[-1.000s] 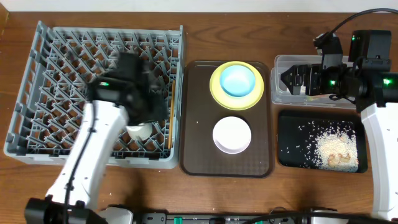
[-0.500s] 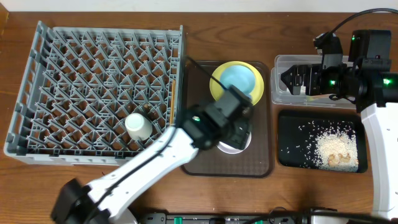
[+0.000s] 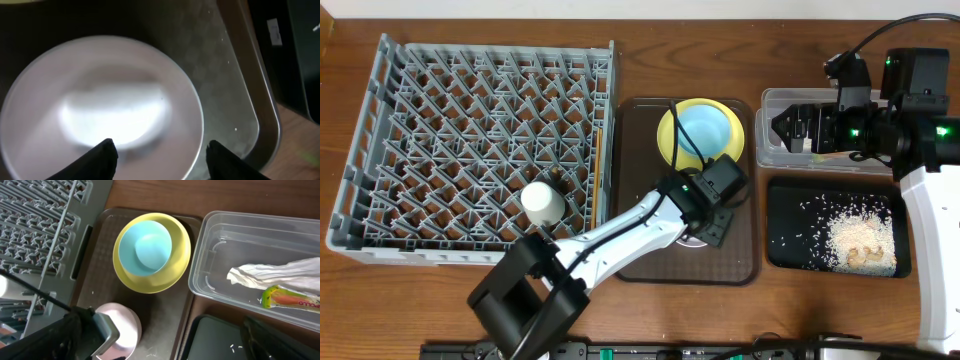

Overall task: Sort waste into correct bins and load items into the dishwasher
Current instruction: 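Reach the left gripper to the white bowl on the brown tray and grasp it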

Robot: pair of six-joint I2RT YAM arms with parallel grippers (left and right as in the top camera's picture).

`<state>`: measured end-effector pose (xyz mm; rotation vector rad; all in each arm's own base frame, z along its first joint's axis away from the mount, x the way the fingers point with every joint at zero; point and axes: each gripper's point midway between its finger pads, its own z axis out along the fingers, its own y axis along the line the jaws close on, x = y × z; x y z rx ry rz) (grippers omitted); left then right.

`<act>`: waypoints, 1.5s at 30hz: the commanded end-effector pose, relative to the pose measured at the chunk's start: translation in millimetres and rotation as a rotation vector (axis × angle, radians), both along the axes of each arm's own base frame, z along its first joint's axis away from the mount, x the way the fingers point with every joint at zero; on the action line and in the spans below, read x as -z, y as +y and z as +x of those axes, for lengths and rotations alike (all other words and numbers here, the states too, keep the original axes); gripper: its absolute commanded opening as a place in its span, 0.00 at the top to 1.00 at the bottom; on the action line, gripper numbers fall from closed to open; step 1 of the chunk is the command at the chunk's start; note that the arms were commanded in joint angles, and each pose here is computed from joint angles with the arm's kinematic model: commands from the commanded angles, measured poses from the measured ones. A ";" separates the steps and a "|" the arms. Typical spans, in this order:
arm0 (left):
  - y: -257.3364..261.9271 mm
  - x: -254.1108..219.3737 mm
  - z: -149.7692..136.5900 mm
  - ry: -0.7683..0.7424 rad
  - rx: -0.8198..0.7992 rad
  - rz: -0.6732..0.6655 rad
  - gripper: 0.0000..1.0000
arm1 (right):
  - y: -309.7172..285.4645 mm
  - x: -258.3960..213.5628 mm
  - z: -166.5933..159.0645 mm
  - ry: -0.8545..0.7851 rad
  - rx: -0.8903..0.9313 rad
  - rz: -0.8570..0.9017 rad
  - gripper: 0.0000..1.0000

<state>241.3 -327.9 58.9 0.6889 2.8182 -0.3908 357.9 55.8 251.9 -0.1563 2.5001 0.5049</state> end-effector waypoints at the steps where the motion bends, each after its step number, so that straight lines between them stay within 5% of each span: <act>1: -5.7 5.0 1.2 -0.008 -0.002 -0.002 0.41 | -1.3 0.1 1.3 -0.001 -0.001 -0.002 0.01; 23: -25.3 33.5 -8.2 -0.006 0.045 0.007 0.66 | -1.3 0.1 1.3 -0.001 0.000 -0.002 0.01; 32: -27.1 21.0 -6.5 -0.024 0.044 -0.018 0.92 | -1.3 0.1 1.3 -0.001 -0.001 -0.002 0.01; 45: -12.5 -36.8 16.9 -0.099 -0.022 -0.114 0.93 | -1.3 0.1 1.3 -0.001 0.000 -0.002 0.01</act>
